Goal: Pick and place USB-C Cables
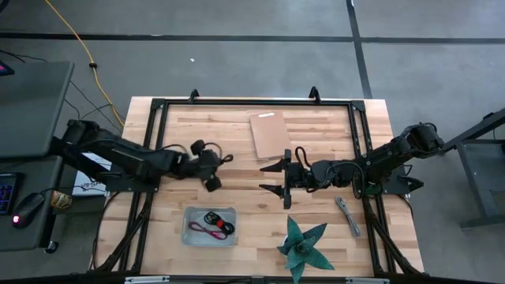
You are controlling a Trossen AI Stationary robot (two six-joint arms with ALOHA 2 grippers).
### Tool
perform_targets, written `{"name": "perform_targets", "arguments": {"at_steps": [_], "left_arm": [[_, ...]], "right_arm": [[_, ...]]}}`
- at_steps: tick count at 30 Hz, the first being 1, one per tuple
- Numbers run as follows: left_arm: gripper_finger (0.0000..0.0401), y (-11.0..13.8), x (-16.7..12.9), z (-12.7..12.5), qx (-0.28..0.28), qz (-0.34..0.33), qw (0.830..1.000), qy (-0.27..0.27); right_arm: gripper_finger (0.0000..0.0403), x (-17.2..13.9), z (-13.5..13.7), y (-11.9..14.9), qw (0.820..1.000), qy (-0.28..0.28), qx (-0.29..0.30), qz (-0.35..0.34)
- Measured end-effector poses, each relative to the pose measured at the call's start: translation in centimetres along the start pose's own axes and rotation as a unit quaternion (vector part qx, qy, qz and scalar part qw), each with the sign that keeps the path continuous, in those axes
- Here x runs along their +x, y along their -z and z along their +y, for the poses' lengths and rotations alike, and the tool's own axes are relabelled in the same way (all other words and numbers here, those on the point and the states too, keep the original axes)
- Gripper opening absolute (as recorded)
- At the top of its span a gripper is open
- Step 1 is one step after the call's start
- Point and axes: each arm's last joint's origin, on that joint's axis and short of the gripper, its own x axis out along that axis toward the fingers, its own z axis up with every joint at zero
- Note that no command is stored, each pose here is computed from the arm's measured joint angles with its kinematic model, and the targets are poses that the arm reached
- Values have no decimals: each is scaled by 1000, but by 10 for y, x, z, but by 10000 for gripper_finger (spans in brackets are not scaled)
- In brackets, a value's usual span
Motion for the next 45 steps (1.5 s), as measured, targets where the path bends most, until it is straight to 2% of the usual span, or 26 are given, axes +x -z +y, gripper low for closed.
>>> {"name": "perform_targets", "arguments": {"at_steps": [4, 10, 12, 16, 17, 23, 45], "left_arm": [[0, -11, -35, -15, 9, -126, 990, 58], [0, -1, -68, -18, -17, -276, 947, 164], [0, 1, -76, -16, -36, -319, 924, 208], [0, 12, -85, -11, -64, -404, 865, 290], [0, 16, -85, -9, -69, -413, 858, 298], [0, 22, -80, -3, -90, -416, 855, 296], [0, 22, -81, -3, -86, -417, 854, 301]], "right_arm": [[238, 0, 0, 0, 1000, 0, 0, 2], [238, 0, 0, -1, 1000, 0, 2, -3], [238, 0, 0, -1, 1000, -1, 3, -7], [238, 0, 0, -2, 1000, -1, 3, -10], [238, 0, 0, -2, 1000, -2, 2, -11], [238, 0, 0, -2, 1000, -3, -2, -11], [238, 0, 0, -2, 1000, -2, -1, -11]]}}
